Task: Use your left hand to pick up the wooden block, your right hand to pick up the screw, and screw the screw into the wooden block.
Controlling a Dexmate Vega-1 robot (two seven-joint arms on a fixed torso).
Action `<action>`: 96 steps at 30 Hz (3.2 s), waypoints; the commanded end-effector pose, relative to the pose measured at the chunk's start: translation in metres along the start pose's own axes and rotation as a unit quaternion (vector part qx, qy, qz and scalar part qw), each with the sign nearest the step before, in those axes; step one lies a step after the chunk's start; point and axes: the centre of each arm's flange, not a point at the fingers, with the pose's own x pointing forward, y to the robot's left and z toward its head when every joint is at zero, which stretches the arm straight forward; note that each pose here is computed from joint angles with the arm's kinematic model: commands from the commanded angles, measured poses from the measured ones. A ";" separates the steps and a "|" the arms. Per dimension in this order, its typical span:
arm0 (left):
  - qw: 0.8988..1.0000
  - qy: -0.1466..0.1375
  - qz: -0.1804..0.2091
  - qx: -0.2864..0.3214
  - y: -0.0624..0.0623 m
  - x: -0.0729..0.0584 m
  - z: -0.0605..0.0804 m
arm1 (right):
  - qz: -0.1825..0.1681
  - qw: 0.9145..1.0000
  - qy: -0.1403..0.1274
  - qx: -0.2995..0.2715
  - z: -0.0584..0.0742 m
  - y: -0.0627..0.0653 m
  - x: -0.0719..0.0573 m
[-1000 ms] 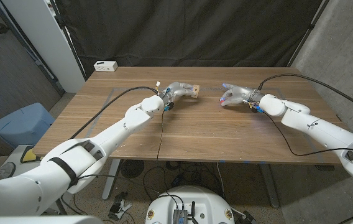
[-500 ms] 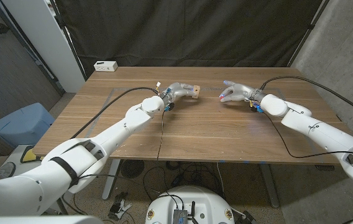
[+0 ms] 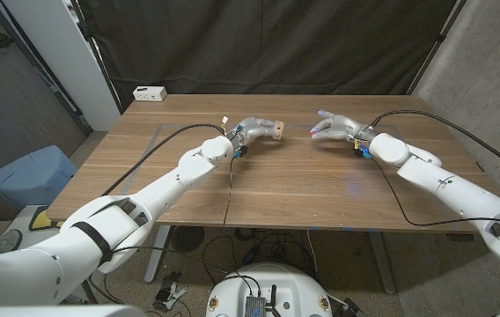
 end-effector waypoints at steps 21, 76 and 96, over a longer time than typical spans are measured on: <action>1.000 -0.012 -0.012 -0.001 -0.007 0.010 0.006 | -0.074 0.982 0.013 0.174 0.013 0.000 -0.006; 0.997 -0.040 0.011 -0.057 -0.031 0.031 0.016 | -0.224 0.889 -0.009 0.400 0.045 0.038 0.010; 0.996 -0.036 0.005 -0.076 -0.047 0.038 0.015 | -0.263 0.864 -0.007 0.430 0.053 0.050 0.017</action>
